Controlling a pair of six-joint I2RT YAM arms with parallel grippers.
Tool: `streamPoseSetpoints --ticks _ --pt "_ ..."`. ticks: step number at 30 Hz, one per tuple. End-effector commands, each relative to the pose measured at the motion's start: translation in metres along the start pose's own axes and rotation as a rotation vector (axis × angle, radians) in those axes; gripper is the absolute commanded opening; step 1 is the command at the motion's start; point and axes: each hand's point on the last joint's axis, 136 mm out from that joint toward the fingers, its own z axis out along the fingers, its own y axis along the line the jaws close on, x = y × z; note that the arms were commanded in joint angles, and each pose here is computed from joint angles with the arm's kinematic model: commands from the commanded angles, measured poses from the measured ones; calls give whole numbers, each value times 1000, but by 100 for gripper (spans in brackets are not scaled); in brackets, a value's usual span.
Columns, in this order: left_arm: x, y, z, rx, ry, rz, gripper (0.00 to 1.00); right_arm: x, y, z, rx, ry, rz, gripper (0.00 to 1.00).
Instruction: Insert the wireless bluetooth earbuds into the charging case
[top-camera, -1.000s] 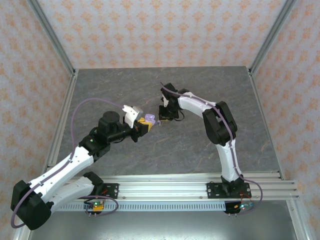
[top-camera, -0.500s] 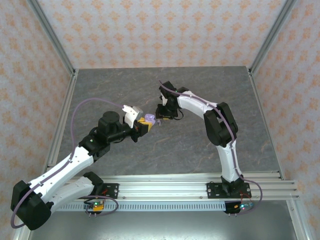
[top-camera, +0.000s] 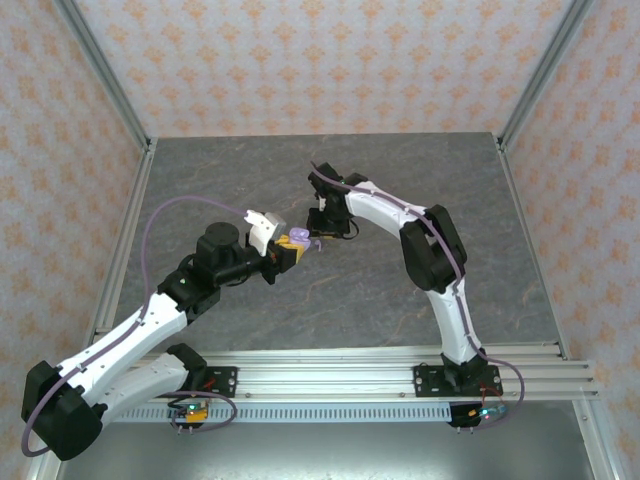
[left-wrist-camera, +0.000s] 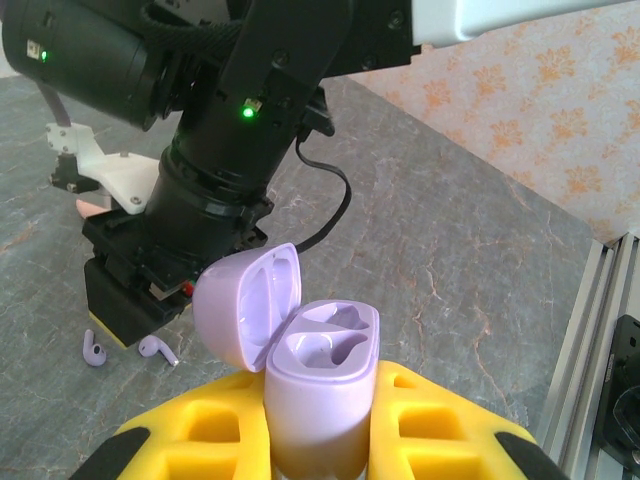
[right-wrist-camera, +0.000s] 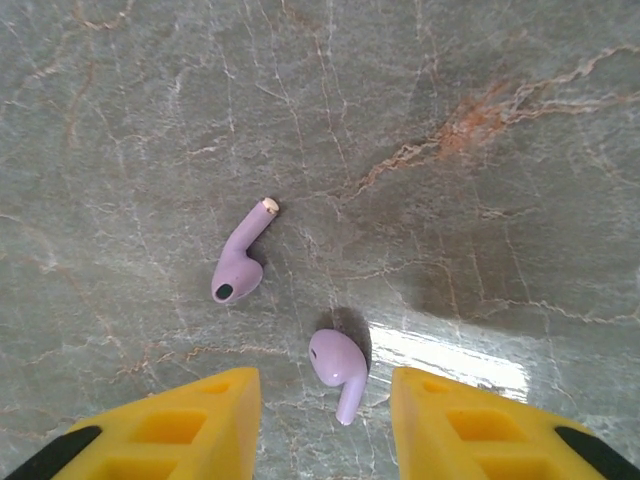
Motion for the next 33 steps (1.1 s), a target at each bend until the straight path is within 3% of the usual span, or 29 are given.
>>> streamPoseSetpoints --ticks 1,33 --pt "-1 0 -4 -14 -8 10 14 3 -4 3 58 14 22 39" --pt "3 0 -5 -14 -7 3 14 10 -8 28 185 57 -1 34"
